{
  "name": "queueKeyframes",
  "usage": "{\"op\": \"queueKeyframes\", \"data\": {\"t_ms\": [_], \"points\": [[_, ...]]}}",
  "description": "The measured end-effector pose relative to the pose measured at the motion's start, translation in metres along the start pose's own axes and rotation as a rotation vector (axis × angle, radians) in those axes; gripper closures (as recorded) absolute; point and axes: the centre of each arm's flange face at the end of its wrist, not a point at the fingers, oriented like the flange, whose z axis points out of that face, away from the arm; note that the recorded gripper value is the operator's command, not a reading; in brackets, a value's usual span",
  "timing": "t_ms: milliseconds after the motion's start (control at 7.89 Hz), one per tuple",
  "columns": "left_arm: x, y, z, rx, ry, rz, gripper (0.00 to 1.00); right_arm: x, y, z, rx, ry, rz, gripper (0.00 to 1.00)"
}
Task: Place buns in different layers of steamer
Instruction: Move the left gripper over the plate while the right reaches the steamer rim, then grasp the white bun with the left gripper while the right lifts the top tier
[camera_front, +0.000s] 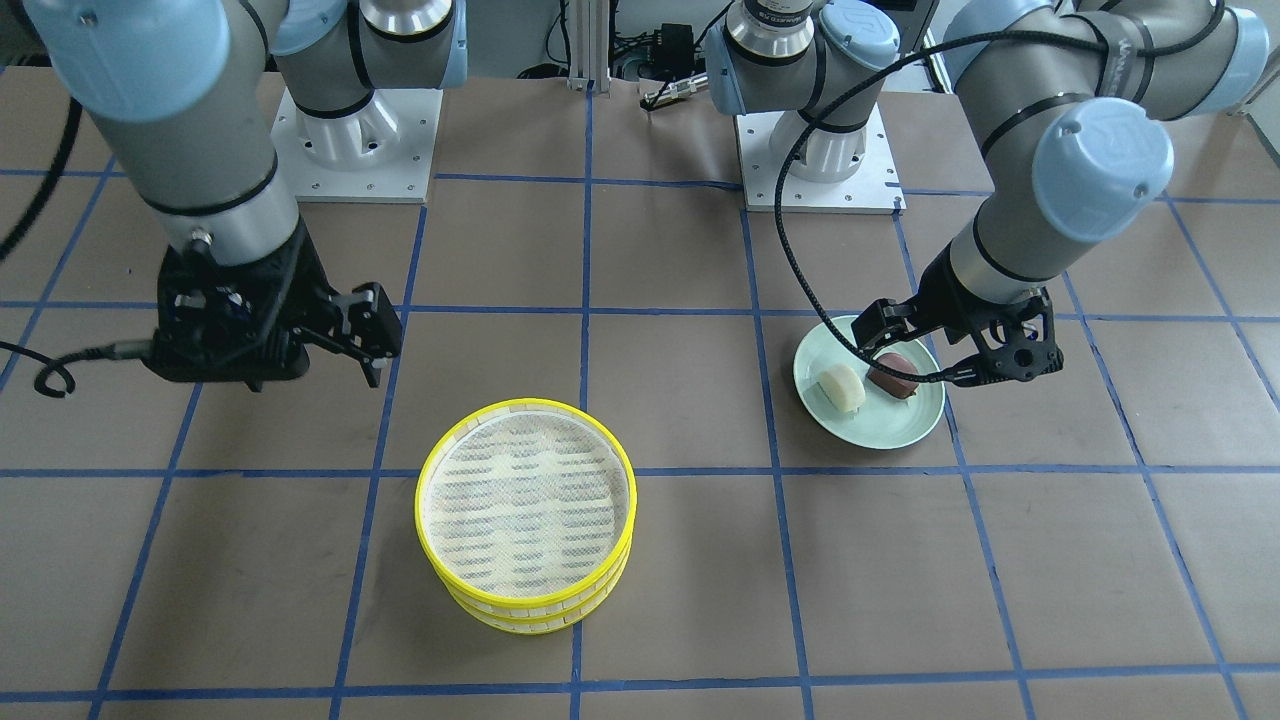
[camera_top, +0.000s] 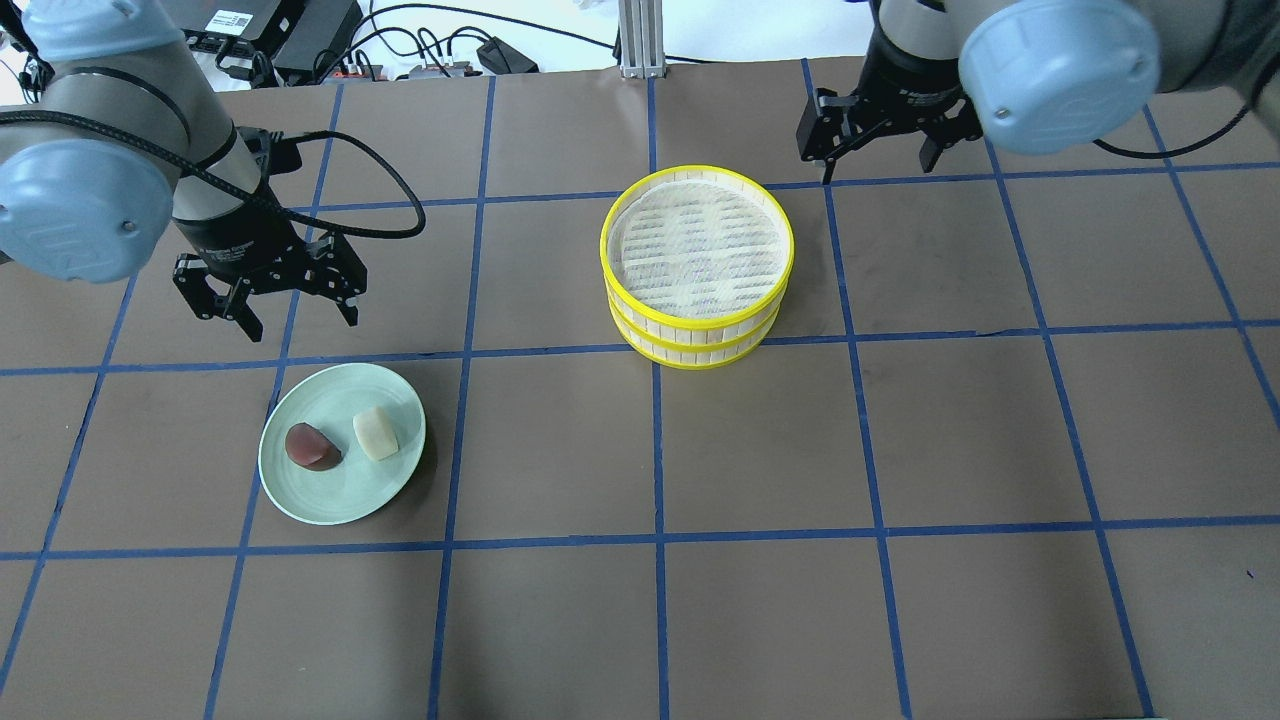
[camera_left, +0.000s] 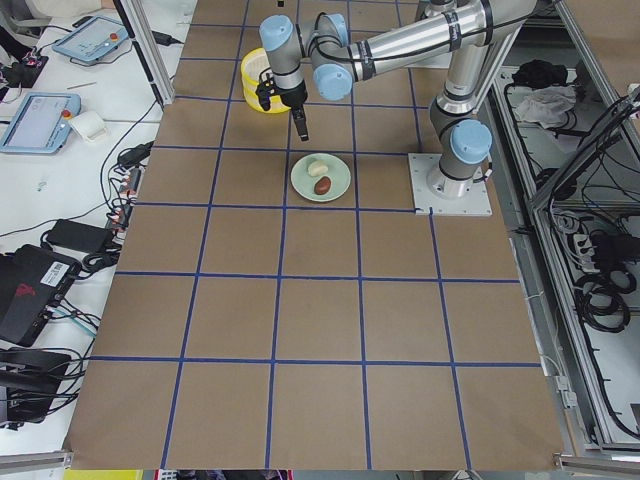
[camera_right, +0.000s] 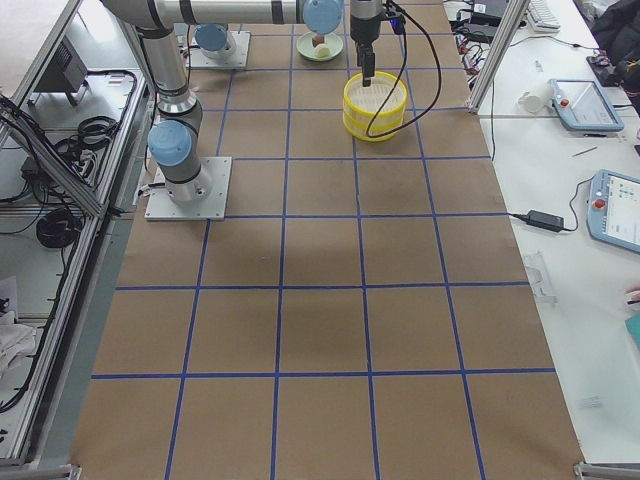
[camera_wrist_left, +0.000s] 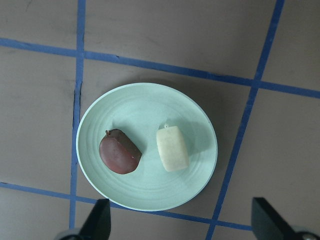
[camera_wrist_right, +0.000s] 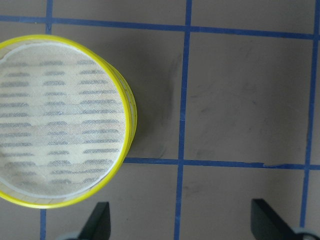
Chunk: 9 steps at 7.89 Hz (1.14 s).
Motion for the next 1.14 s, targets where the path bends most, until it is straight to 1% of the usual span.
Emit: {"op": "queueKeyframes", "data": {"t_ms": [127, 253, 380, 633, 887, 1013, 1140], "points": [[0.001, -0.004, 0.021, -0.049, -0.003, -0.032, 0.02, -0.016, -0.014, 0.027, 0.012, -0.003, 0.019, 0.00], [0.002, -0.007, 0.042, -0.104, -0.006, -0.054, 0.21, -0.030, -0.027, 0.055, 0.019, -0.009, 0.034, 0.00], [0.003, -0.010, 0.056, -0.141, -0.003, -0.061, 0.22, -0.040, -0.035, 0.077, 0.017, -0.023, 0.047, 0.00], [0.004, -0.016, 0.084, -0.213, -0.011, -0.064, 0.22, -0.049, -0.046, 0.118, -0.003, -0.047, 0.081, 0.00], [0.004, -0.024, 0.107, -0.266, -0.015, -0.065, 0.21, -0.053, -0.047, 0.152, -0.022, -0.063, 0.105, 0.00], [0.004, -0.027, 0.115, -0.280, -0.016, -0.065, 0.21, -0.054, -0.044, 0.162, -0.023, -0.065, 0.109, 0.07], [0.004, -0.031, 0.124, -0.296, -0.017, -0.067, 0.21, -0.054, -0.044, 0.166, -0.016, -0.064, 0.108, 0.18]]}}
